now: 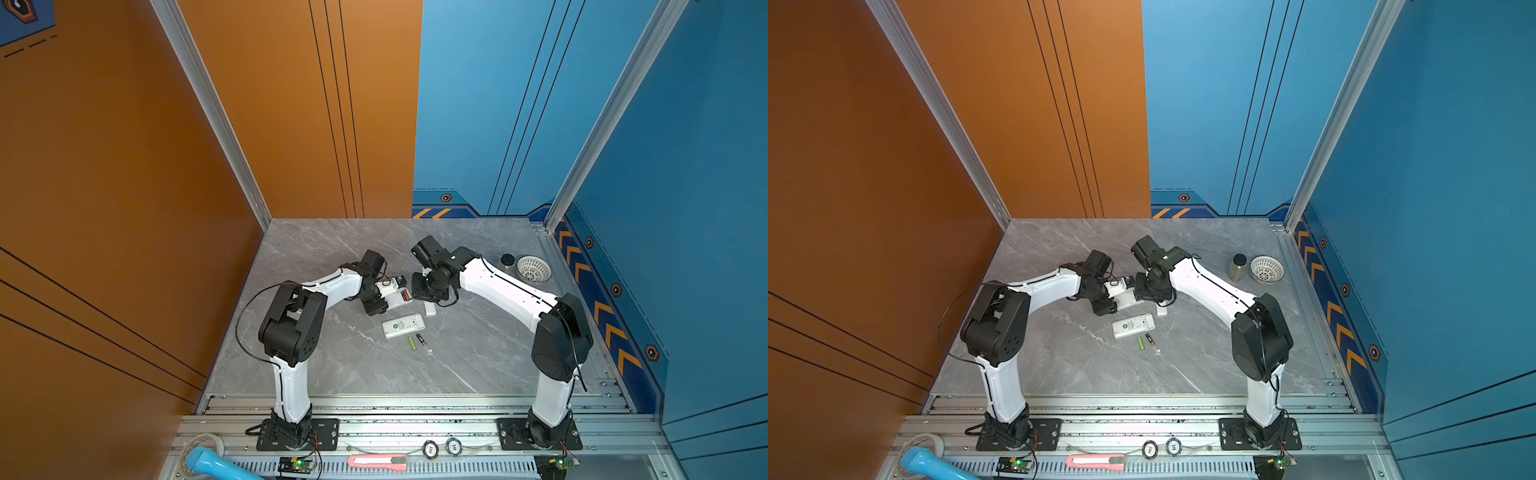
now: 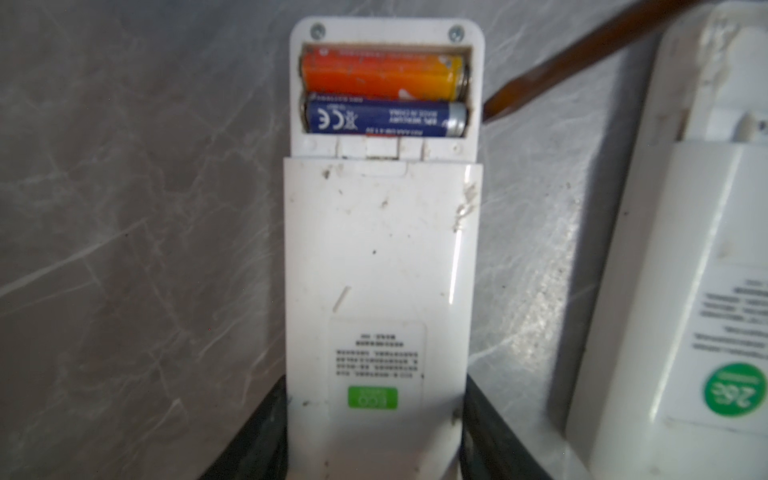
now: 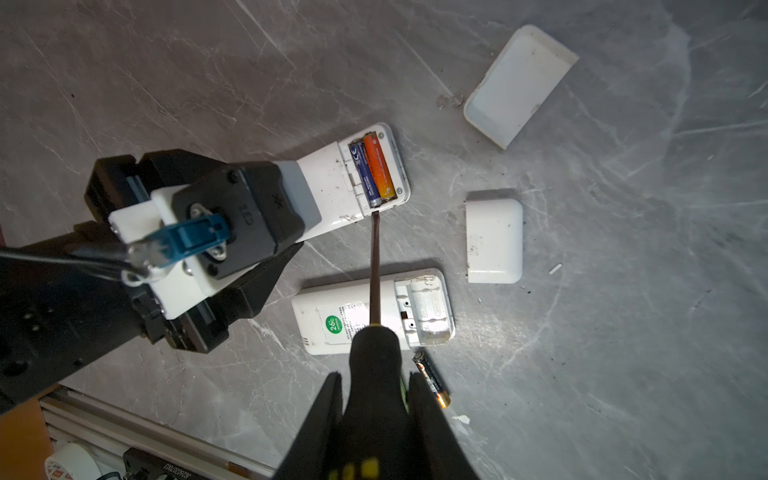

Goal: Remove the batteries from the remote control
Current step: 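Pry the blue battery out with the screwdriver tip in the right gripper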

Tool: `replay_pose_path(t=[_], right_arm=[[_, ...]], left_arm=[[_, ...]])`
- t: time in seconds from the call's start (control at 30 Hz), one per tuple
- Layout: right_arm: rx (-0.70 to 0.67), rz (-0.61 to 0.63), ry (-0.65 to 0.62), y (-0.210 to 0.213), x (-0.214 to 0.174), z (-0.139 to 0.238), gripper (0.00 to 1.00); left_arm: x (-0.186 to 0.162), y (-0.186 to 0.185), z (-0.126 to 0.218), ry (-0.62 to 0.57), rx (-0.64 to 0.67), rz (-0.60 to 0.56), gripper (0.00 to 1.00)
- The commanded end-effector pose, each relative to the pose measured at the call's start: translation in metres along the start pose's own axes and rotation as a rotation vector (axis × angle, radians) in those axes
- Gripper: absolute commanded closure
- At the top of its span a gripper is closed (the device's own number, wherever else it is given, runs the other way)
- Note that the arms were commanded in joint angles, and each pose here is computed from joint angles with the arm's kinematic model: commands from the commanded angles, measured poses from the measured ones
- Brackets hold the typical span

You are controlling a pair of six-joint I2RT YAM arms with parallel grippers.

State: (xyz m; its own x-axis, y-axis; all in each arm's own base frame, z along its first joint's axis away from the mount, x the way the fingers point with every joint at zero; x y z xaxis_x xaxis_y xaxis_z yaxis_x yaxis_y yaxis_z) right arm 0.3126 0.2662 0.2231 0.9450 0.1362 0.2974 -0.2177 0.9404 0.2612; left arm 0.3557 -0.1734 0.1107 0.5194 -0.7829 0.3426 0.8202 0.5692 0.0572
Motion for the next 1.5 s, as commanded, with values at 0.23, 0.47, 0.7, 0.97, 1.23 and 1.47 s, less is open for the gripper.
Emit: replay_pose_path(t=[0.23, 0.47, 0.7, 0.97, 1.23, 1.47], right_arm=[[-0.030, 0.023, 0.015, 0.000, 0.004, -0.004, 1.00], [-0.057, 0.025, 0.037, -0.003, 0.001, -0.008, 1.00], [-0.122, 0.106, 0.025, 0.009, -0.007, -0.022, 1.00], [-0.080, 0.162, -0.149, 0.006, -0.032, -0.050, 1.00], [-0.006, 0.218, -0.282, 0.009, -0.051, -0.074, 1.00], [0.065, 0.235, -0.472, 0.015, -0.052, -0.075, 1.00]], left_arm=[[-0.005, -0.008, -0.002, 0.033, -0.004, -0.016, 0.67], [-0.005, -0.008, -0.001, 0.032, 0.002, -0.018, 0.68], [-0.004, -0.012, -0.001, 0.019, -0.025, -0.023, 0.78], [-0.006, -0.022, 0.001, 0.020, -0.137, -0.023, 0.95], [-0.004, -0.017, 0.008, -0.003, -0.211, 0.010, 1.00], [-0.002, -0.015, 0.011, -0.013, -0.245, 0.021, 1.00]])
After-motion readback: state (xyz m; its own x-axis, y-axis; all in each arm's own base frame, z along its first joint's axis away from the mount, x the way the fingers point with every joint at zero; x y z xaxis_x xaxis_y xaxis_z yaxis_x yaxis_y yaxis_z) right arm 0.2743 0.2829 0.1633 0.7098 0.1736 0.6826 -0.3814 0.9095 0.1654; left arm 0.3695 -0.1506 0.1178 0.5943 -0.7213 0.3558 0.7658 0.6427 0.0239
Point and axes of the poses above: each gripper's point midway between its finger pads, its own z axis back along the fingers, its own y axis along the line the jaws close on, x = y × z, the point moved 9 cm from there along z, back along the fingers, and after that the axes turned 12 degrees about z, right-handed, at the moved point
